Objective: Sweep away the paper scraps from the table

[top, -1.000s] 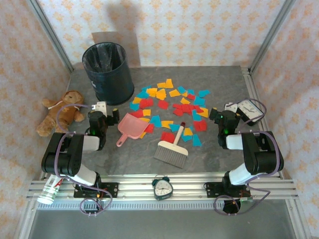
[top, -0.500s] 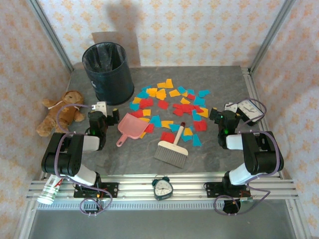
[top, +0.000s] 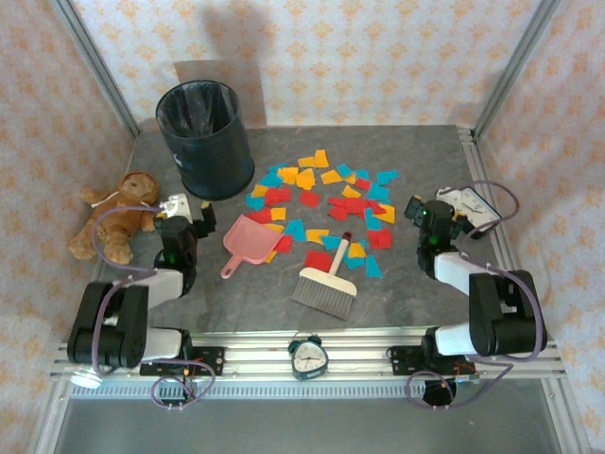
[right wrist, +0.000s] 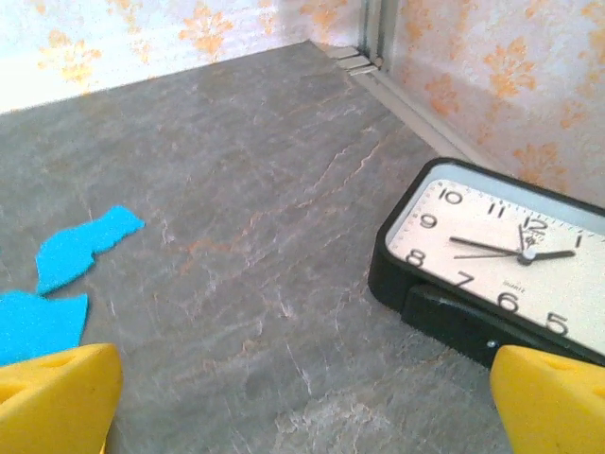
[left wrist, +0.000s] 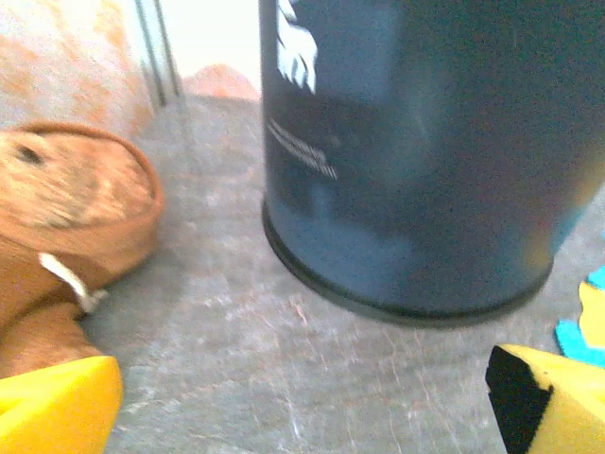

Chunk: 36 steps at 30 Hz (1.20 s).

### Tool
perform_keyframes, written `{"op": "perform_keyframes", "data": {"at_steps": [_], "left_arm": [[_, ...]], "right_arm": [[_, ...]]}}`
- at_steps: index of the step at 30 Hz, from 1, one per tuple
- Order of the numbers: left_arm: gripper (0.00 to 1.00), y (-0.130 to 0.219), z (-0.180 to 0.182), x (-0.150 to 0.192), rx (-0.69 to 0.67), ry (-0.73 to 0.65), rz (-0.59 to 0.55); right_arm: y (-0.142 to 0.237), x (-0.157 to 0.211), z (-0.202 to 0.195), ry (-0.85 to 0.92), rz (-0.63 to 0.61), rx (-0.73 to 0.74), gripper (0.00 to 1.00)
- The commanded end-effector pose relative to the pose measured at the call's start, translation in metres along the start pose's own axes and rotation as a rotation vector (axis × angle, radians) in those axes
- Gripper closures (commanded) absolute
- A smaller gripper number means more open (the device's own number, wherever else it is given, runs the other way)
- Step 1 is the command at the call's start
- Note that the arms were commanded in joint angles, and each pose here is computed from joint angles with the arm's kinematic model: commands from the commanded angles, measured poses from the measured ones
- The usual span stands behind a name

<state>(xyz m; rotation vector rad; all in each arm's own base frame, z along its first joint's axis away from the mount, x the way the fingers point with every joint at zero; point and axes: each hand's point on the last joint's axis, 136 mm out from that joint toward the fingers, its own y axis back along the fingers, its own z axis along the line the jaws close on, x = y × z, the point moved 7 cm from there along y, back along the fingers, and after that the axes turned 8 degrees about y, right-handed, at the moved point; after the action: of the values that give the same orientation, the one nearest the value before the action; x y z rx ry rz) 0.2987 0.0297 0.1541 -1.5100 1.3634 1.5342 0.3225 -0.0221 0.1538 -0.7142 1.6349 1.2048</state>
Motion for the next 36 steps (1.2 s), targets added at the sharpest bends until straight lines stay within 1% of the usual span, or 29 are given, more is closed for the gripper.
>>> {"op": "perform_keyframes", "data": {"at_steps": [1,3,5,7,9,12,15,17,20,25,27,30,33,36], "left_arm": [[0.00,0.013,0.008,-0.012,-0.107,0.080,0.054],[0.00,0.021,0.002,-0.019,-0.083,0.075,0.149],[0.00,0.029,-0.002,-0.027,-0.090,0.108,0.230],[0.00,0.036,-0.012,-0.030,-0.042,0.139,0.321],[0.00,0.045,-0.024,-0.029,-0.005,0.161,0.406],[0.00,0.059,-0.050,-0.026,0.051,0.152,0.488],[0.01,0.072,-0.078,-0.019,0.126,0.109,0.569],[0.03,0.079,-0.096,-0.014,0.156,0.078,0.615],[0.06,0.089,-0.127,-0.004,0.226,0.005,0.669],[0.12,0.102,-0.182,0.012,0.272,-0.208,0.719],[0.13,0.106,-0.206,0.022,0.313,-0.294,0.757],[0.19,0.113,-0.237,0.033,0.354,-0.394,0.794],[0.24,0.122,-0.266,0.046,0.393,-0.470,0.818],[0.29,0.130,-0.290,0.058,0.434,-0.501,0.842]], "right_arm": [[0.008,-0.011,-0.006,-0.025,0.095,0.044,0.01],[0.015,-0.017,-0.004,-0.030,0.140,0.007,0.01],[0.023,-0.020,0.000,-0.045,0.171,-0.055,0.01],[0.031,-0.018,0.005,-0.067,0.207,-0.128,0.01],[0.044,-0.023,0.006,-0.109,0.218,-0.180,0.01],[0.057,-0.020,0.007,-0.137,0.269,-0.232,0.00],[0.069,-0.018,0.008,-0.153,0.312,-0.271,0.01],[0.076,-0.015,0.007,-0.162,0.335,-0.291,0.00],[0.084,-0.009,0.009,-0.165,0.370,-0.327,0.00],[0.093,0.002,0.008,-0.170,0.412,-0.349,0.01],[0.094,0.004,0.005,-0.169,0.412,-0.326,0.01],[0.093,0.006,0.002,-0.161,0.419,-0.292,0.01],[0.093,0.007,-0.001,-0.156,0.424,-0.272,0.01],[0.093,0.008,-0.001,-0.155,0.426,-0.263,0.01]]}}
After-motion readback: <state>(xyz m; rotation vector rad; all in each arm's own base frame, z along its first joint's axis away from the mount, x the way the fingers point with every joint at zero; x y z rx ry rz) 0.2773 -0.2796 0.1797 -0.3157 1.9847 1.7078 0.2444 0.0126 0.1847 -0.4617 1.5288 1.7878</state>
